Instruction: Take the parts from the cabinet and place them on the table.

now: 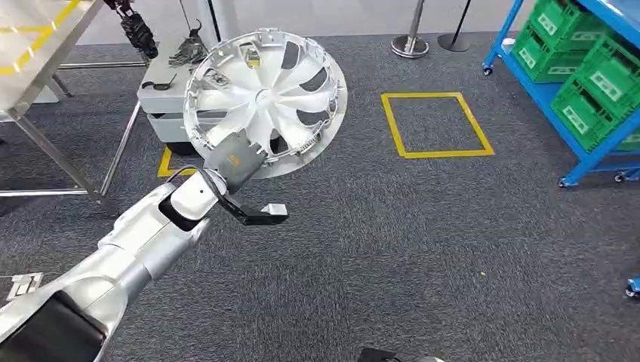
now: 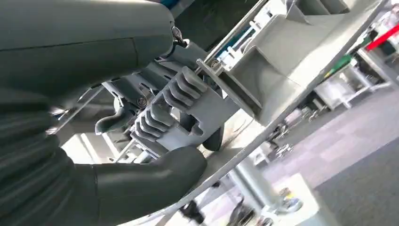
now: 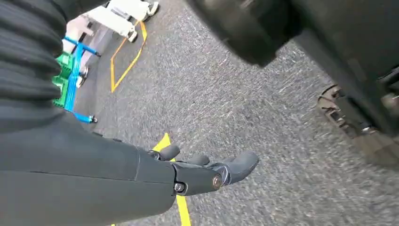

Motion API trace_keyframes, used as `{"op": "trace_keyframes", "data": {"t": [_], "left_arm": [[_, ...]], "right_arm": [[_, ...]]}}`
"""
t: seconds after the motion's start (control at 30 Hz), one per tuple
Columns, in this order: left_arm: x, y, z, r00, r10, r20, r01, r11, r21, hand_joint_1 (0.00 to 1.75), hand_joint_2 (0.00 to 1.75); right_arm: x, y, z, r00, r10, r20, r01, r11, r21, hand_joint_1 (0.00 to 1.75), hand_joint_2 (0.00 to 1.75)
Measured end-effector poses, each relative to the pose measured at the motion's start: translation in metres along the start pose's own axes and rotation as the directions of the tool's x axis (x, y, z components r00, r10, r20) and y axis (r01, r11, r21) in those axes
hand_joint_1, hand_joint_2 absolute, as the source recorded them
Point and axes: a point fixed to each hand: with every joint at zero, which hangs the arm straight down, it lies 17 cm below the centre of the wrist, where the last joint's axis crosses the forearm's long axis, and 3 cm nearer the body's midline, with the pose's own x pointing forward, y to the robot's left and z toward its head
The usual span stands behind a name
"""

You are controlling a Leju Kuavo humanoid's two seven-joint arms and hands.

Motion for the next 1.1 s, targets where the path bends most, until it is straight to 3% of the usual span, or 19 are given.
{"op": "trace_keyframes", "data": {"t": [1.1], "left_arm": [[0.0, -0.005, 0.001, 1.0, -0.003, 0.0, 0.003, 1.0, -0.015, 1.75, 1.75]], "right_arm": [[0.0, -0.001, 0.0, 1.0, 0.003, 0.0, -0.003, 1.0, -0.003, 0.0, 1.75]]}}
